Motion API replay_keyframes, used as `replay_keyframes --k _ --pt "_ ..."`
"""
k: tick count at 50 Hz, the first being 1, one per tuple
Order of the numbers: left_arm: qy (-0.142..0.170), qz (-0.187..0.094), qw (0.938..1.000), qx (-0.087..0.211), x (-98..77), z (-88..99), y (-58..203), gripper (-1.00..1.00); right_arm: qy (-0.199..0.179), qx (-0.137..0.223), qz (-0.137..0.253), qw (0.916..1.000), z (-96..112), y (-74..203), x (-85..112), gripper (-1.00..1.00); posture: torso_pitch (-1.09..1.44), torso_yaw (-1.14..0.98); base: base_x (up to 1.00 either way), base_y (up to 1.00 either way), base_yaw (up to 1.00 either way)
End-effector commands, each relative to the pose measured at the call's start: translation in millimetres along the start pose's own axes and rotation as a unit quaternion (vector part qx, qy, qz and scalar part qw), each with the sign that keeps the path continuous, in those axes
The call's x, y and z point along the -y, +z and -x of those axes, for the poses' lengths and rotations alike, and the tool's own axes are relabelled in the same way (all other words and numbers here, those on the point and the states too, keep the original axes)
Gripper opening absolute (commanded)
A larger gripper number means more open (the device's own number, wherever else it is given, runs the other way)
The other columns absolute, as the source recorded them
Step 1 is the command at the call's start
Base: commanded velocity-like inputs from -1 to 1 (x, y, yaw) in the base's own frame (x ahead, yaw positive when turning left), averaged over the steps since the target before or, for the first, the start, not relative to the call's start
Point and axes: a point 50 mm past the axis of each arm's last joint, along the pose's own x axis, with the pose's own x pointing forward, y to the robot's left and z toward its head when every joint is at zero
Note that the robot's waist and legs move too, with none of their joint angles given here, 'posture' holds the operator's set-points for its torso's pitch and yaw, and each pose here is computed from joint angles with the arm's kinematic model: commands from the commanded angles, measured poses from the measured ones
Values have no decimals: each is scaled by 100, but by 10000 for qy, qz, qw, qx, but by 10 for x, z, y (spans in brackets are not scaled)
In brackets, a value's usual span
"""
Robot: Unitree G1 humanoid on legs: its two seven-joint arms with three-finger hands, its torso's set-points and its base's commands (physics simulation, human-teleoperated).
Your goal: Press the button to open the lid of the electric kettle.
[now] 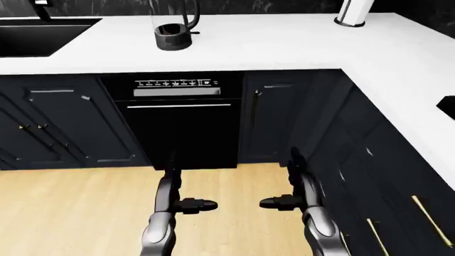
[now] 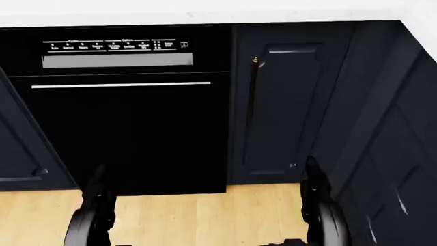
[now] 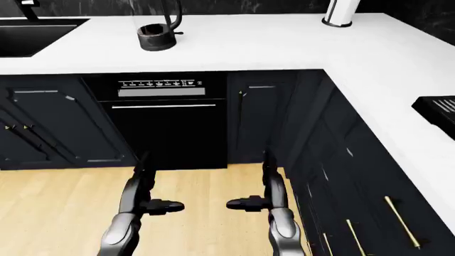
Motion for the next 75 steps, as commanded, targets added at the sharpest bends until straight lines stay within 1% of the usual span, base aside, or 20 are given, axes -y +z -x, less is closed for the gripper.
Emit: replay_keyframes --k 1,2,4,11,13,16,18,20,24,28,32,36,40,41,44,48,54,59,67,75 --pt "-230 -22 9956 912 28 -24 351 100 109 925 24 9957 -22 379 -18 100 0 0 0 0 0" --pt "-262 64 9958 878 30 -24 362 100 120 929 17 9956 -21 387 -19 100 0 0 0 0 0" --pt "-251 122 9952 938 24 -8 416 100 127 935 33 9955 -16 401 -18 100 0 0 0 0 0" --pt "-254 161 9936 1092 18 14 490 100 137 966 111 9952 -15 431 -6 100 0 0 0 0 0" --pt "-197 185 9936 1095 -14 34 567 100 113 1034 159 9944 -17 488 11 100 0 0 0 0 0" --pt "-175 207 9923 1206 -36 84 709 100 87 1104 195 9937 -15 557 34 100 0 0 0 0 0" --pt "-36 221 9901 1384 -100 127 865 100 47 1173 158 9930 -19 658 66 100 0 0 0 0 0" --pt "55 234 9886 1483 -159 153 968 100 11 1226 131 9924 -23 739 92 100 0 0 0 0 0" --pt "302 145 9836 1770 -320 254 1237 100 -93 1532 137 9881 25 1082 194 100 0 0 0 0 0" --pt "427 83 9789 1996 -413 360 1473 100 -245 1798 187 9832 75 1360 321 100 0 0 0 0 0" --pt "529 -4 9753 2144 -473 433 1616 100 -396 1935 171 9802 78 1513 439 100 0 0 0 0 0" --pt "623 -76 9719 2269 -527 496 1747 100 -481 1998 179 9785 71 1589 500 100 0 0 0 0 0" --pt "741 -135 9690 2354 -592 535 1815 100 -552 2060 185 9768 78 1649 551 100 0 0 0 0 0" --pt "750 -150 9685 2371 -597 542 1842 100 -648 2116 149 9751 76 1697 596 100 0 0 0 0 0" --pt "803 -169 9667 2422 -629 564 1890 100 -716 2245 153 9717 119 1846 660 100 0 0 0 0 0" --pt "849 -199 9651 2470 -650 593 1932 100 -853 2372 173 9676 155 1957 749 100 0 0 0 0 0" --pt "908 -237 9628 2533 -683 631 1987 100 -975 2444 183 9646 176 2036 839 100 0 0 0 0 0" --pt "952 -260 9617 2559 -708 650 2002 100 -1003 2553 393 9608 229 2095 829 100 0 0 0 0 0" --pt "1045 -299 9595 2599 -765 676 2035 100 -1053 2673 526 9564 284 2188 860 100 0 0 0 0 0" --pt "999 -322 9615 2541 -746 653 2013 100 -1067 2703 585 9551 286 2194 873 100 0 0 1 0 0"
